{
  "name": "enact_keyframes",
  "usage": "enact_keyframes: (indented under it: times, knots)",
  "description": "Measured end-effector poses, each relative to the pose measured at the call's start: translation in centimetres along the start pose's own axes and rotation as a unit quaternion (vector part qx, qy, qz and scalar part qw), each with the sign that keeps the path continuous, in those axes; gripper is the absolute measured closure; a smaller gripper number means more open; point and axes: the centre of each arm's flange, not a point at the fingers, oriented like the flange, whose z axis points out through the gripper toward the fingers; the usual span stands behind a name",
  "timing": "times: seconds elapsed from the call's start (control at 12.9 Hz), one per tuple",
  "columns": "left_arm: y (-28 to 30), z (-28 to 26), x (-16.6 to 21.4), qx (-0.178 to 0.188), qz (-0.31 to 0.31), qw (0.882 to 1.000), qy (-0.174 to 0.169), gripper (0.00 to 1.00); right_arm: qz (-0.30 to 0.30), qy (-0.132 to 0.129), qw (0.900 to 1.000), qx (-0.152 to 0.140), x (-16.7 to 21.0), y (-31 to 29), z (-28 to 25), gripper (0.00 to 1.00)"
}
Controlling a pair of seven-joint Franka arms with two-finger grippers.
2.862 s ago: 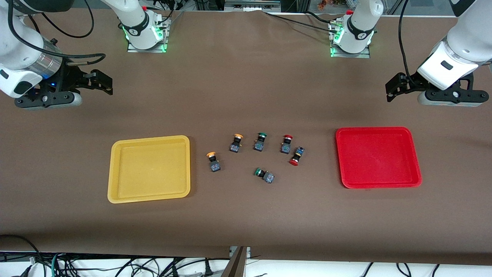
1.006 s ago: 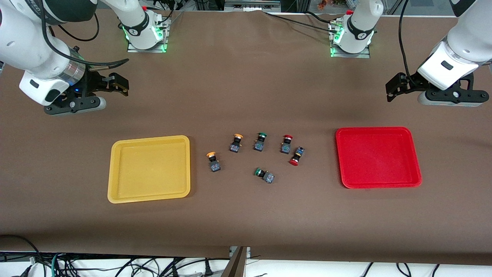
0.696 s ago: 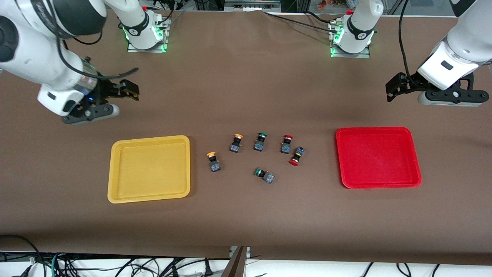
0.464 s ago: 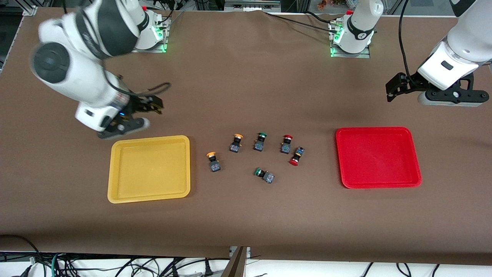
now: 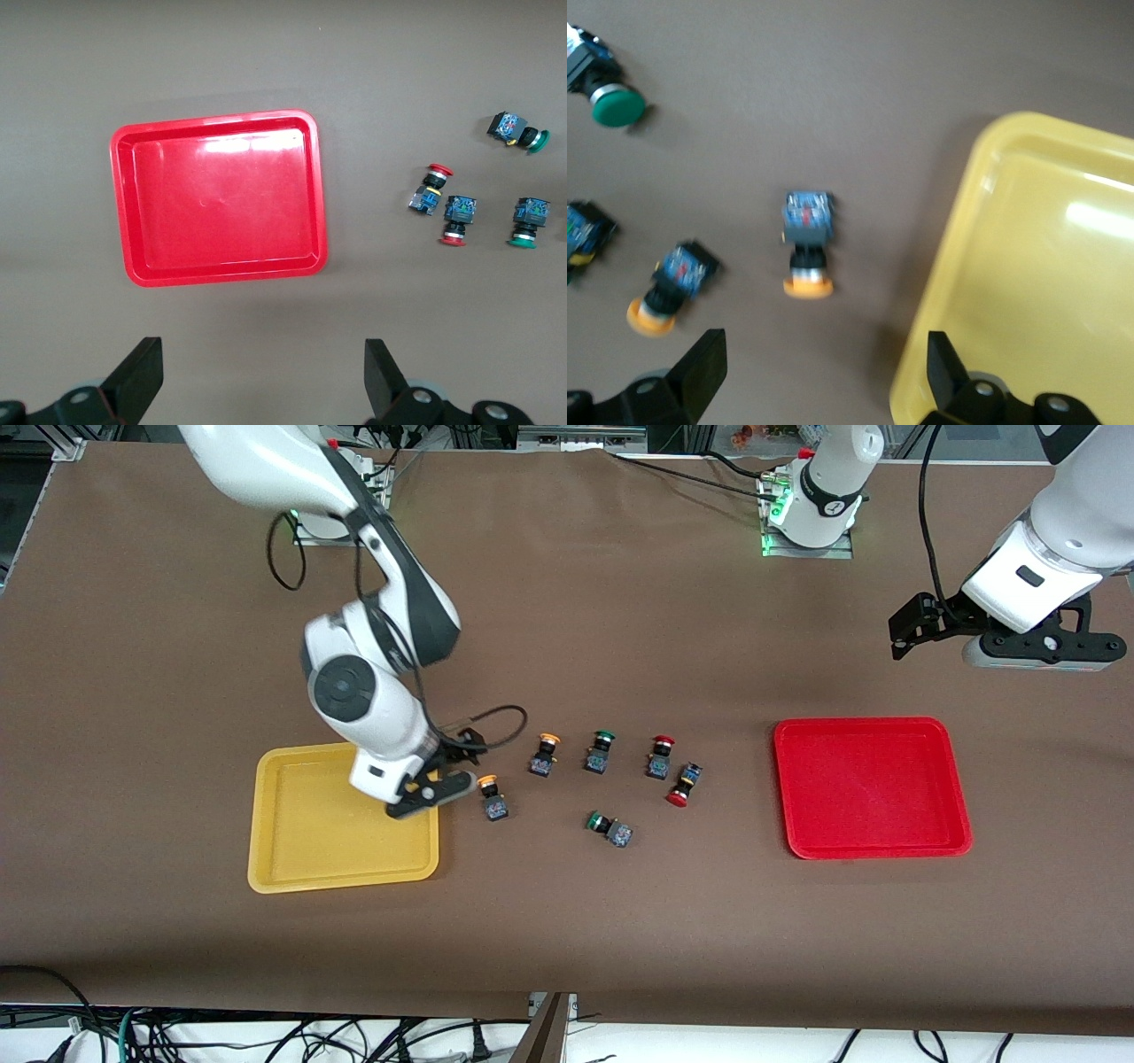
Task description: Place red and yellow buttons in trays
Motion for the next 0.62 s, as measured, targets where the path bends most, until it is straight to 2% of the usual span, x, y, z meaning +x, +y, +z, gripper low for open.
enact_keyframes:
  times: [0.23, 0.39, 0.54, 0.62]
  knots:
    - [1.3, 2.8, 0.2, -0.004, 0.012, 0.999, -0.042, 0.0, -0.006, 0.029, 1.0, 0.001, 0.9, -0.8, 5.9, 0.0]
    - [3.8, 8.4, 1.9, -0.009, 0.032, 0.996, -0.083, 0.0, -0.01, 0.038, 0.999, 0.001, 0.7, -1.9, 8.5, 0.0]
    - [6.1, 14.0, 5.0, -0.024, 0.047, 0.996, -0.078, 0.0, -0.001, 0.05, 0.999, 0.002, 0.6, -2.5, 10.4, 0.02]
    - [7.7, 16.8, 6.5, -0.032, 0.056, 0.996, -0.067, 0.0, -0.002, 0.055, 0.999, 0.002, 0.5, -2.6, 11.2, 0.06]
